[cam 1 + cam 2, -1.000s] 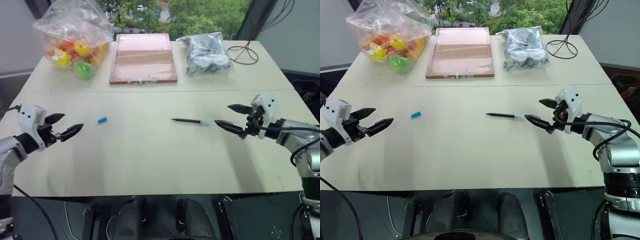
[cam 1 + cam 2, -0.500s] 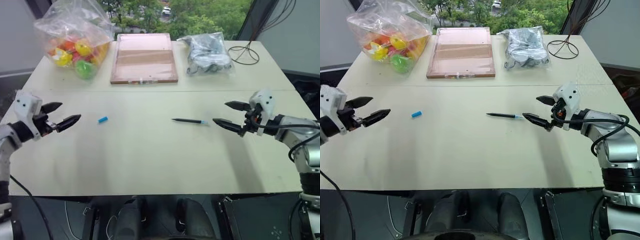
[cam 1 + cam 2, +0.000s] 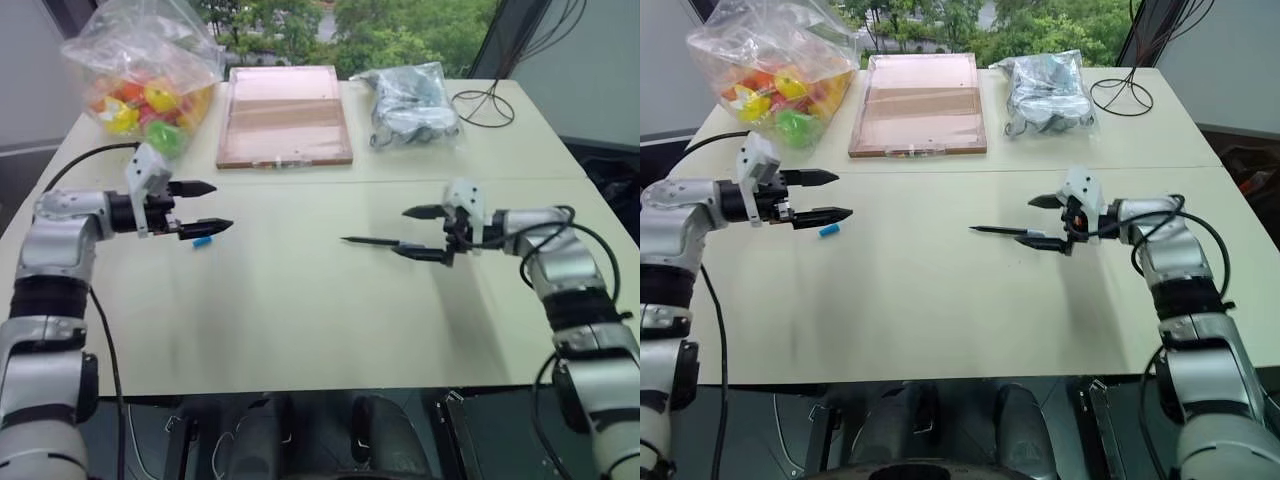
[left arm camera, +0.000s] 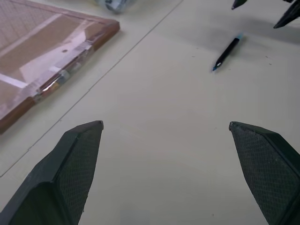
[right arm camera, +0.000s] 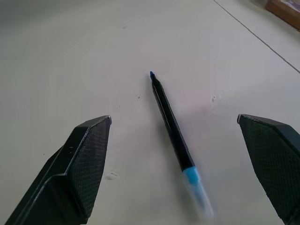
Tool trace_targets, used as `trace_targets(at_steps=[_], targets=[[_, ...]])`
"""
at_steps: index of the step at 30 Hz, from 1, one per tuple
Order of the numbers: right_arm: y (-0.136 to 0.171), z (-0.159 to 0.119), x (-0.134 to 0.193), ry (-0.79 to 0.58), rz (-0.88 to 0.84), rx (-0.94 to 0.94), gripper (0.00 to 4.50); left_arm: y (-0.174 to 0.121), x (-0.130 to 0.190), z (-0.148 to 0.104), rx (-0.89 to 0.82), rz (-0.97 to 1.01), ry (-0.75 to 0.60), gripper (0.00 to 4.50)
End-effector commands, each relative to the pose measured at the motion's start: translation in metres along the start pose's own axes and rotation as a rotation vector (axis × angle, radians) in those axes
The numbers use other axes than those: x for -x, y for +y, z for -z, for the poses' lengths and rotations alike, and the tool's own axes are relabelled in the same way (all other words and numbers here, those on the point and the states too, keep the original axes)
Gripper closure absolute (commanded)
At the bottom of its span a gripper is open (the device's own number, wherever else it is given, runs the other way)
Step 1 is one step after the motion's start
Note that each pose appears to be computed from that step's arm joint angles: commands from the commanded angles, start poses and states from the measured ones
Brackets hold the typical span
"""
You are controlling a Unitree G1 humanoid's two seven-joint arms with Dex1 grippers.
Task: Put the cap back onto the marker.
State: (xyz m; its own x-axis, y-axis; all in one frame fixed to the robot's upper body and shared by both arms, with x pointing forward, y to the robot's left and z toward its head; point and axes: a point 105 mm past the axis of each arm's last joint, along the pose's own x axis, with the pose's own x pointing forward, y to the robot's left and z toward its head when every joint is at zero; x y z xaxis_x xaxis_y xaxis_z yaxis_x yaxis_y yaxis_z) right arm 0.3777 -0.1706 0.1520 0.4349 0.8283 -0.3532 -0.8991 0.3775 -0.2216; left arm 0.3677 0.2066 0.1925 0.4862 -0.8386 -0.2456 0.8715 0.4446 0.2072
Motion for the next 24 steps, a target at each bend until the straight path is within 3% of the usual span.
trace_targets(at_steps=[1, 12, 24], targets=[[-0.004, -0.004, -0.012, -0.002, -0.036, 0.046, 0.04, -0.001, -0.008, -0.011, -0.047, 0.022, -0.027, 0.0], [0.003, 0.002, -0.046, 0.066, -0.15, 0.074, 0.04, -0.009, -0.014, -0.008, -0.034, 0.034, -0.047, 0.0], [0.004, 0.008, -0.059, 0.089, -0.14, 0.044, 0.04, -0.02, -0.021, -0.003, 0.006, -0.001, -0.086, 0.0]])
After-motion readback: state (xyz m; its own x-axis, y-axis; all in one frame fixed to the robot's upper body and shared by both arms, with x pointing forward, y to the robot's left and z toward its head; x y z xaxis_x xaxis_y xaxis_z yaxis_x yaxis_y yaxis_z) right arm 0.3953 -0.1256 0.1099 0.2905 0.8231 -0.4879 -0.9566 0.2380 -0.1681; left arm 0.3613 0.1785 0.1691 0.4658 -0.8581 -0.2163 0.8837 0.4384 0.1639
